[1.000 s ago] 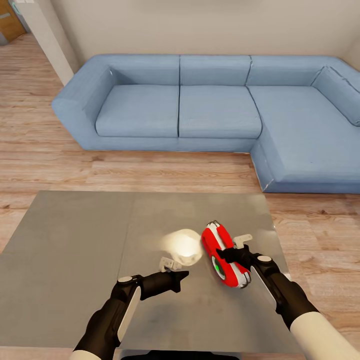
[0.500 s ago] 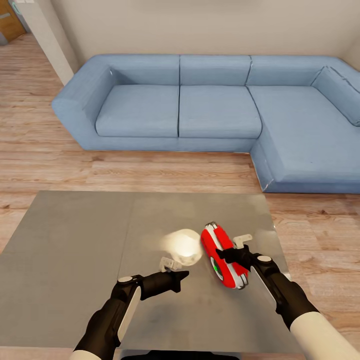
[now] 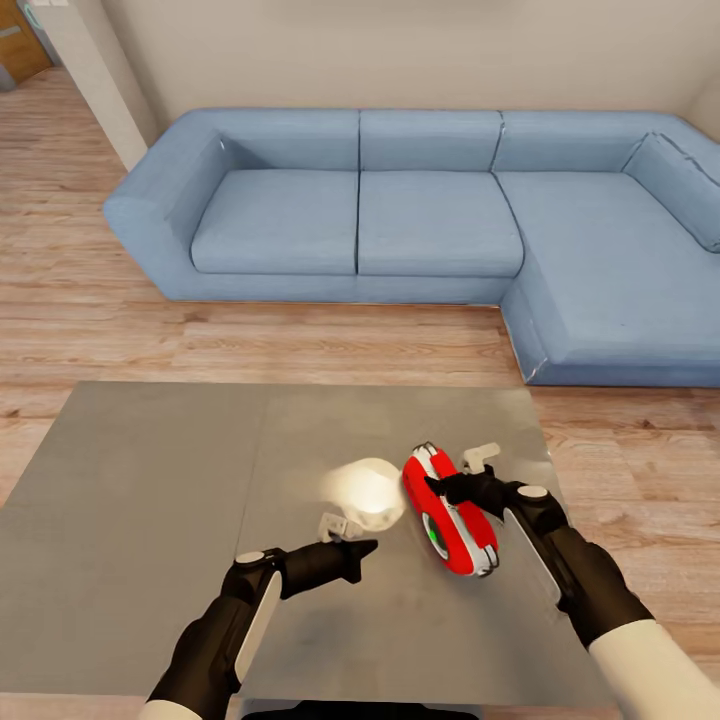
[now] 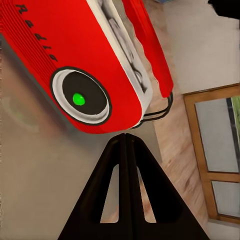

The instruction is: Turn on the radio receiver that's on the table in the living room.

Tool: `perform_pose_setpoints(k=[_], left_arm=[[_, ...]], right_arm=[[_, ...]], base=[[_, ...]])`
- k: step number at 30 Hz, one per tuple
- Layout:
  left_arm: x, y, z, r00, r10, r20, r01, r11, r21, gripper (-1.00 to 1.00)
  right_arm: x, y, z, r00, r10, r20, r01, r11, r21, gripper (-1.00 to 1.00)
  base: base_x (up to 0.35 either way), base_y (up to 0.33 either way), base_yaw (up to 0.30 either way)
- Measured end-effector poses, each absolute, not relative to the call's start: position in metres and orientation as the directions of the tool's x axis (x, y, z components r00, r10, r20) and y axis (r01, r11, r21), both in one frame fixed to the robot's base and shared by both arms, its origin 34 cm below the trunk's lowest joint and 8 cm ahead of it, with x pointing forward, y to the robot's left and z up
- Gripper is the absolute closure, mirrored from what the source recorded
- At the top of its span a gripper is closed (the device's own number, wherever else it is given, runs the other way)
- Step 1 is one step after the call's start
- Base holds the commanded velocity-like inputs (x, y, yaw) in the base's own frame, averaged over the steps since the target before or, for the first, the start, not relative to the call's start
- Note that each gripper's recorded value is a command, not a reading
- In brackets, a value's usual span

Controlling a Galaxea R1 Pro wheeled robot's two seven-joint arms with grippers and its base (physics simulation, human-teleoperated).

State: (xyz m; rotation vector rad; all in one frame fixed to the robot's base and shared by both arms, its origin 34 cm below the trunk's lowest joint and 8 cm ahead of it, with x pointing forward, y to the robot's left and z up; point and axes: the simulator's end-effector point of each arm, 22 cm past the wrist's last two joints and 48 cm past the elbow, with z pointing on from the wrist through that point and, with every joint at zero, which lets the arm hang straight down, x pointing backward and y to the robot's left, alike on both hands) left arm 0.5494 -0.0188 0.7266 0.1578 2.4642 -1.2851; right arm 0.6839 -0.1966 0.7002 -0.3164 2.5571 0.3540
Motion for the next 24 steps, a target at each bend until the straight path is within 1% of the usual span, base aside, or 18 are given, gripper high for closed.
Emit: perform_pose_setpoints(k=[4,11,20,24], left_arm=[[0.552,-0.018,0.729,-0.927,-0.066,-0.369,0.265,0.581,-0.769,1.0],[0.557,-0.017,0.733,-0.921,-0.067,-0.383,0.275,0.583,-0.764,1.0],[0.558,-0.016,0.733,-0.92,-0.065,-0.386,0.278,0.586,-0.761,1.0],[0.559,-0.016,0.733,-0.919,-0.065,-0.388,0.28,0.587,-0.76,1.0]], right_arm=[[0.69,-0.199,0.726,-0.837,-0.18,-0.516,-0.31,0.934,0.177,-1.0],[0.69,-0.209,0.733,-0.841,-0.193,-0.506,-0.312,0.936,0.163,-1.0],[0.69,-0.21,0.732,-0.842,-0.189,-0.505,-0.31,0.936,0.167,-1.0],[0.69,-0.211,0.732,-0.841,-0.191,-0.506,-0.311,0.936,0.164,-1.0]], base=[[0.0,0.0,0.0],[-0.026,0.0,0.0],[-0.278,0.0,0.0],[-0.103,0.0,0.0]])
